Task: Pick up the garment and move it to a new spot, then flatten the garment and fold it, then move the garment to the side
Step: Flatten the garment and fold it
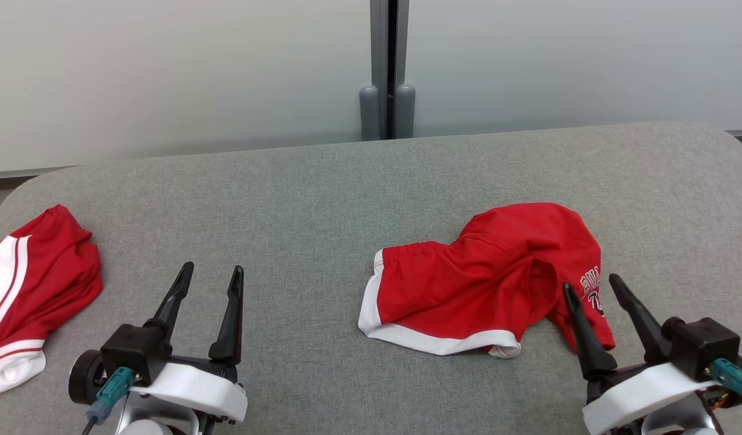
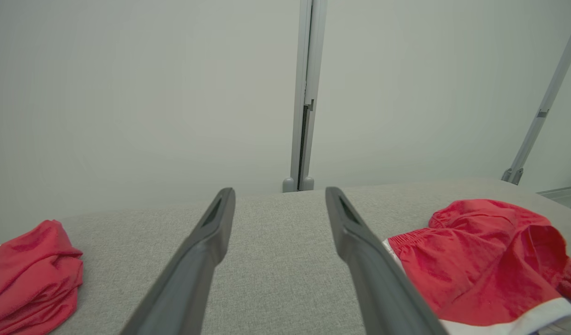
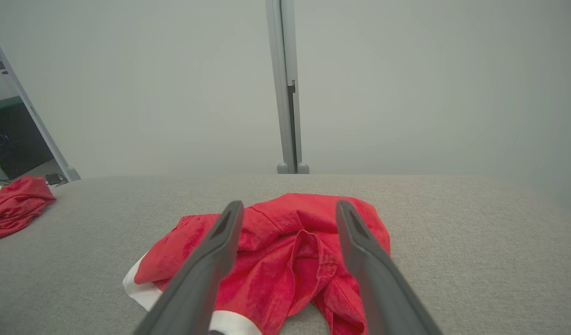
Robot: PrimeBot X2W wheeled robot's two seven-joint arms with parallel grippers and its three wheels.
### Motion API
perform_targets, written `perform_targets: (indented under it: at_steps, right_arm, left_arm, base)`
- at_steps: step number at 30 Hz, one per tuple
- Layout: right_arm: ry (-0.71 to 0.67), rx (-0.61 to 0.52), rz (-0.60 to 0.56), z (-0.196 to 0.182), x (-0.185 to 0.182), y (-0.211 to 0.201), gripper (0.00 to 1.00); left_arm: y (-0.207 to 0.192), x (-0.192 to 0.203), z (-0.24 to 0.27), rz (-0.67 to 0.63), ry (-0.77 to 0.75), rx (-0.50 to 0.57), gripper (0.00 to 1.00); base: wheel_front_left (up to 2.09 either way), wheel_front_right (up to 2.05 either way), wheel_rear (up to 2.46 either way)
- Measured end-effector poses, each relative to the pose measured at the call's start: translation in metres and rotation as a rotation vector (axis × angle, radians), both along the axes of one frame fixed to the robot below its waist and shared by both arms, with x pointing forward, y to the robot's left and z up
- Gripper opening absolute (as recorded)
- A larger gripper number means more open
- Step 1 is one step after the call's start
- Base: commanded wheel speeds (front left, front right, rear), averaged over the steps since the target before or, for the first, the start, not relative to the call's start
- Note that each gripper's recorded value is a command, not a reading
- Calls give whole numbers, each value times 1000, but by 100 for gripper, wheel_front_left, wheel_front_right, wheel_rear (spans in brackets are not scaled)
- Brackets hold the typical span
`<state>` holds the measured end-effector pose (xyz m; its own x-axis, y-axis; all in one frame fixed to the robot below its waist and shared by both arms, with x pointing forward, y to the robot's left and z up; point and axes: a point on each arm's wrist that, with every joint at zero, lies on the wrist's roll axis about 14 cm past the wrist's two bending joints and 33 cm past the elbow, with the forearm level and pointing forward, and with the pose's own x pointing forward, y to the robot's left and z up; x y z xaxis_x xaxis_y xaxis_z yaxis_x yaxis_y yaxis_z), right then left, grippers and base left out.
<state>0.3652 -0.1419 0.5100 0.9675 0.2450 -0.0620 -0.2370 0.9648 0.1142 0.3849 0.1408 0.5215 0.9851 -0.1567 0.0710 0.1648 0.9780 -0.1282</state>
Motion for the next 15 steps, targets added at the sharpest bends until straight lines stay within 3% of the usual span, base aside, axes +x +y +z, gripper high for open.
perform_targets:
  at_steps: [4, 10, 15]
  right_arm:
    - [55, -4, 23, -15, -1, 7, 100]
    - [325, -31, 107, -88, -23, 31, 100]
    - [390, -48, 118, -116, -19, 35, 100]
  left_arm:
    - [1, 1, -2, 2, 5, 0, 100]
    - [-1, 11, -2, 3, 3, -7, 100]
    - [1, 18, -10, 10, 18, -9, 100]
  base:
    - [0, 0, 0]
    - [0, 0, 0]
    - [0, 0, 0]
